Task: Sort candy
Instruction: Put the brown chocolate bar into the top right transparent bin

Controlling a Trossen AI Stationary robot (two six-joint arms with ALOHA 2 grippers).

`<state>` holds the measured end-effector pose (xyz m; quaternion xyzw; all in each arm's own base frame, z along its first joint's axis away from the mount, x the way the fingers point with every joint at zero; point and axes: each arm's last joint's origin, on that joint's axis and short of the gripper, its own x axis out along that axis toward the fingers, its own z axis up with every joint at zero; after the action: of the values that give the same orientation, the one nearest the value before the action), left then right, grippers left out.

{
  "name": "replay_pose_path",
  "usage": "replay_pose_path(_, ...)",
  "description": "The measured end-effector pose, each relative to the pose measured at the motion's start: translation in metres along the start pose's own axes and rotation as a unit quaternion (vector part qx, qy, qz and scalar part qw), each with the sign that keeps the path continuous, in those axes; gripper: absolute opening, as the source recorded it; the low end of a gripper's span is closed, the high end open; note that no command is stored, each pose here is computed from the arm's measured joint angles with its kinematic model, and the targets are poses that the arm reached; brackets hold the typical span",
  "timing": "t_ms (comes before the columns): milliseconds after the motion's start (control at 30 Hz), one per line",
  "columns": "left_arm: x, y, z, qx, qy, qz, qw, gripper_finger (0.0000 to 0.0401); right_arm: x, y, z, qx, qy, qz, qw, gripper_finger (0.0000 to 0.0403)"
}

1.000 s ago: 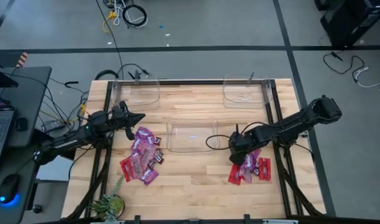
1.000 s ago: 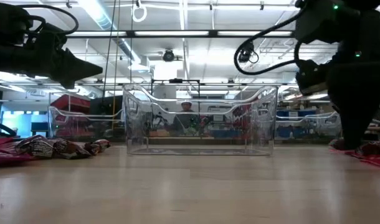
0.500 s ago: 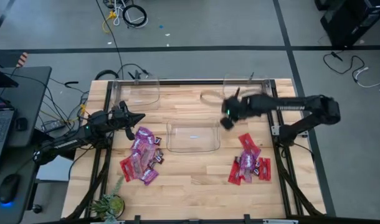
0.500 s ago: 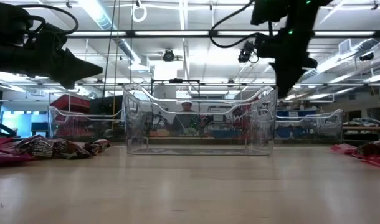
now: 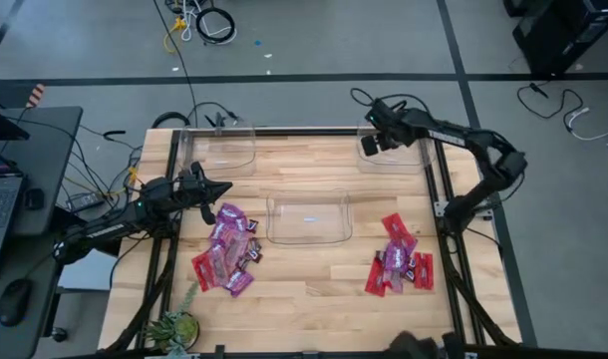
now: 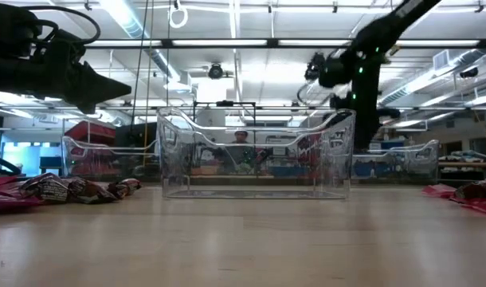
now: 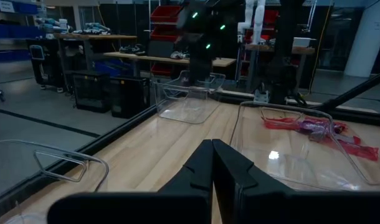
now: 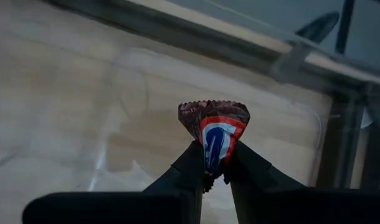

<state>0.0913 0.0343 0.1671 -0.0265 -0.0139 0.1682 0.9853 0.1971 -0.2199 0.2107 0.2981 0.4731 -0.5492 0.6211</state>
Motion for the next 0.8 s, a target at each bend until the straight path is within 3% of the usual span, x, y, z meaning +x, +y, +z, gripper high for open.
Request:
replay_pose_path(200, 0.0, 0.0, 0.0, 0.0, 0.0, 0.0, 1.0, 0.001, 0.038, -0.01, 0.004, 0.001, 0.06, -0.033, 0.998, 0.006)
replay_pose_path(367, 0.0, 0.0, 0.0, 0.0, 0.0, 0.0, 1.0, 0.001, 0.042, -0.01, 0.003, -0.034, 0.071, -0.035, 0.996, 0.0077)
replay_pose_path(700, 0.0, 0.0, 0.005, 0.0, -0.028, -0.002, 1.0, 0.001, -0.007, -0.023, -0.008, -0.108, 0.064, -0.022, 0.992, 0.0181)
replay_pose_path(800, 0.0, 0.0, 0.006, 0.001, -0.031, -0.002, 1.0, 0.001, -0.032, -0.027, -0.02, -0.137, 0.073, 0.023, 0.988, 0.0212)
